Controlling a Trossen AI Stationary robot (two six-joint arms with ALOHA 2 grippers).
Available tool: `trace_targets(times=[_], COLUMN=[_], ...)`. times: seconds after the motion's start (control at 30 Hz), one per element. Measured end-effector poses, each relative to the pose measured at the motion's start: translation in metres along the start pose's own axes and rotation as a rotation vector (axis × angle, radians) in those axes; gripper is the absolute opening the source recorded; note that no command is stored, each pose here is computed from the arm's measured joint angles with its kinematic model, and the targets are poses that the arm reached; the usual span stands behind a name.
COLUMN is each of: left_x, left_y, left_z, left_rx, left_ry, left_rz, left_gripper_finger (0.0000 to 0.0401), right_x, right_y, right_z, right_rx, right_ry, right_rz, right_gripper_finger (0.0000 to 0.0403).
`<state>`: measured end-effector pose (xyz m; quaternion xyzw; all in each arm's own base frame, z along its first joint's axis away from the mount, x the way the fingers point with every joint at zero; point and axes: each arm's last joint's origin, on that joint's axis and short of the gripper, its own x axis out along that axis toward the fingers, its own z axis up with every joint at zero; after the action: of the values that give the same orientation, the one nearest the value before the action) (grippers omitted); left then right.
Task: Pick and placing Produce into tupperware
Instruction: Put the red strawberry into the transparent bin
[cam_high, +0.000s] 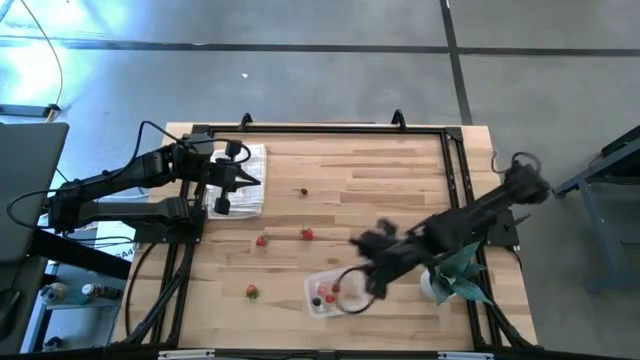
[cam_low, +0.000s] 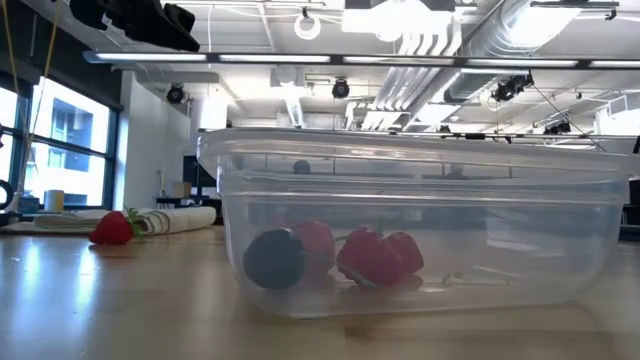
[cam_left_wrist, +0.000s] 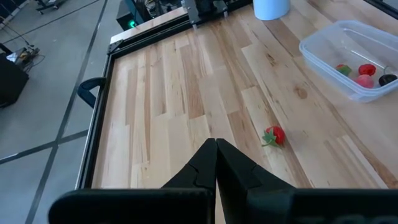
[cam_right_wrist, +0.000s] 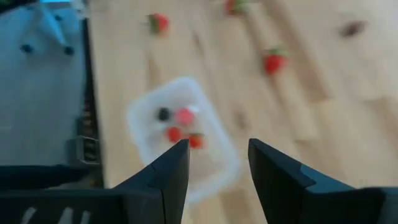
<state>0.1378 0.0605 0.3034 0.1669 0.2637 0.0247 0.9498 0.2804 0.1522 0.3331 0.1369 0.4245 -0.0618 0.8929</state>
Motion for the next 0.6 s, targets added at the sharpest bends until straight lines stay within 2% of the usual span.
trace_targets(times=[0.17, 0.33, 0.47, 0.6], left_x=[0.000, 0.000, 0.000, 0.000], left_y=[0.000, 0.000, 0.000, 0.000], left_z=[0.000, 0.000, 0.000, 0.000], left_rx=[0.000, 0.000, 0.000, 0.000], left_ry=[0.000, 0.000, 0.000, 0.000], left_rz=[0.000, 0.000, 0.000, 0.000], left_gripper_finger=[0.0001, 0.0001, 0.0001, 0.0001], right_x=[-0.054, -0.089, -0.102, -0.097], right_y=[-0.027, -0.044, -0.055, -0.073], right_z=[-0.017, -0.038, -0.059, -0.088], right_rx=[-0.005, 0.009, 0.016, 0.067], right_ry=[-0.017, -0.022, -0.067, -0.128], right_rz=[-0.162, -0.271, -0.317, -0.280], right_gripper_finger=[0.0155, 0.0154, 0.0145, 0.0136])
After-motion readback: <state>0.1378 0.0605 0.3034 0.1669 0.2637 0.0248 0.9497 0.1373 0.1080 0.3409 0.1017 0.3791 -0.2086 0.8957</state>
